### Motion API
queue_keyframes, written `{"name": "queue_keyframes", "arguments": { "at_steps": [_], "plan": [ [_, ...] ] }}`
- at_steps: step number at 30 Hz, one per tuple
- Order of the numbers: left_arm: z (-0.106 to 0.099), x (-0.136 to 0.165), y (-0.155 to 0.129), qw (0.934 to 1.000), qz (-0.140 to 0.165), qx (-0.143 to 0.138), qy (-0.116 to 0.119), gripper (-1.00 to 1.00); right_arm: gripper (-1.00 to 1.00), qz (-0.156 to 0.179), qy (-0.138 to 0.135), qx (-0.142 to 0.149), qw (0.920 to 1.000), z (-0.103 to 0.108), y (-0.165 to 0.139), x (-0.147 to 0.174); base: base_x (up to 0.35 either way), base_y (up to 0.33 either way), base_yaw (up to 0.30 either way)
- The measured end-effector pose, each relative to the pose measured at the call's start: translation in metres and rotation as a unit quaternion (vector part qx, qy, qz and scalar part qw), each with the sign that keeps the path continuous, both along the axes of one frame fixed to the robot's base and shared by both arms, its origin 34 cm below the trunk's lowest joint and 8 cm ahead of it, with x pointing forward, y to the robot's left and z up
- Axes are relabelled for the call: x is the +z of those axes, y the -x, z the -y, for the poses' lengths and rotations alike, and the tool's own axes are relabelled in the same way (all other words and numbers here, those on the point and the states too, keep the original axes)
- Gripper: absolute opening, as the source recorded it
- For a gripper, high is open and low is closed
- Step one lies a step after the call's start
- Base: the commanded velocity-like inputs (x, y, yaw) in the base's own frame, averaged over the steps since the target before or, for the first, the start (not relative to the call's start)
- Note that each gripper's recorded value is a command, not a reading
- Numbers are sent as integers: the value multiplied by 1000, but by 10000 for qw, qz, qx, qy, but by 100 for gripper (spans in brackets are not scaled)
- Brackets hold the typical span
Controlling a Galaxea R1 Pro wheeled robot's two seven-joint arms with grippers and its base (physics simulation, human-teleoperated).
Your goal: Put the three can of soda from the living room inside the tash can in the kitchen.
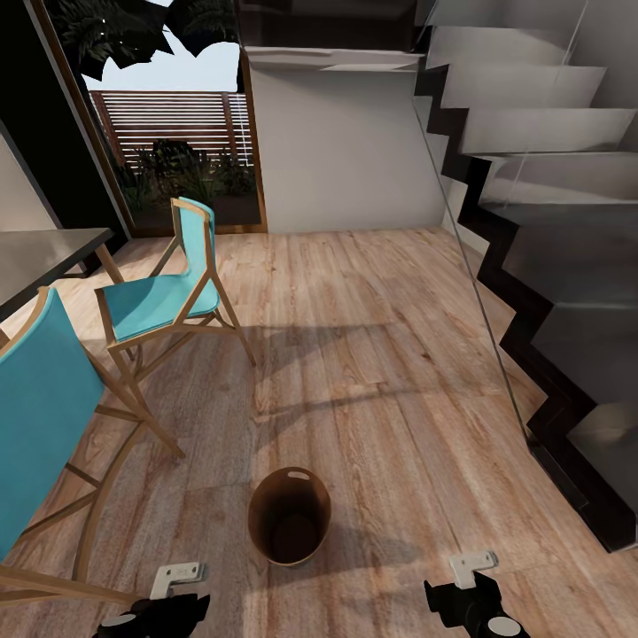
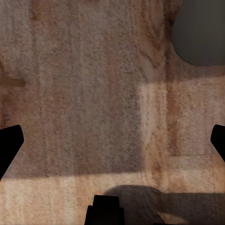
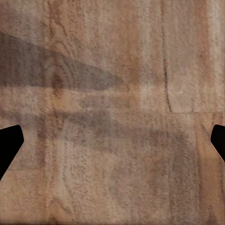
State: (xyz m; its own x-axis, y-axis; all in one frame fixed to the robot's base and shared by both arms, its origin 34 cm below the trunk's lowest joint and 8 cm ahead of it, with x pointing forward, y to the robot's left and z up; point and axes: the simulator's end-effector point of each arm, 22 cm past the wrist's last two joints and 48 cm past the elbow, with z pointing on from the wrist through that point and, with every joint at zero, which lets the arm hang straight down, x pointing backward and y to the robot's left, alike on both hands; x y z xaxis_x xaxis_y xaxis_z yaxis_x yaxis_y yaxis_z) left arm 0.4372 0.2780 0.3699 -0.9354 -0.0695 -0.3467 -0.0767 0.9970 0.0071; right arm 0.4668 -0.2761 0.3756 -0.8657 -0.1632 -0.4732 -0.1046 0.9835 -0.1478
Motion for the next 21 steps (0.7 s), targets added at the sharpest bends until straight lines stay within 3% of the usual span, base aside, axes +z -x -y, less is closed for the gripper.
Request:
{"name": "queue_keyframes", "arguments": {
  "at_steps": [21],
  "plan": [
    [-1,-4,3,10000,-58,-3,-13,100,100,-48,0,-13,10000,0,2,-4,0,0,0]
  ]
}}
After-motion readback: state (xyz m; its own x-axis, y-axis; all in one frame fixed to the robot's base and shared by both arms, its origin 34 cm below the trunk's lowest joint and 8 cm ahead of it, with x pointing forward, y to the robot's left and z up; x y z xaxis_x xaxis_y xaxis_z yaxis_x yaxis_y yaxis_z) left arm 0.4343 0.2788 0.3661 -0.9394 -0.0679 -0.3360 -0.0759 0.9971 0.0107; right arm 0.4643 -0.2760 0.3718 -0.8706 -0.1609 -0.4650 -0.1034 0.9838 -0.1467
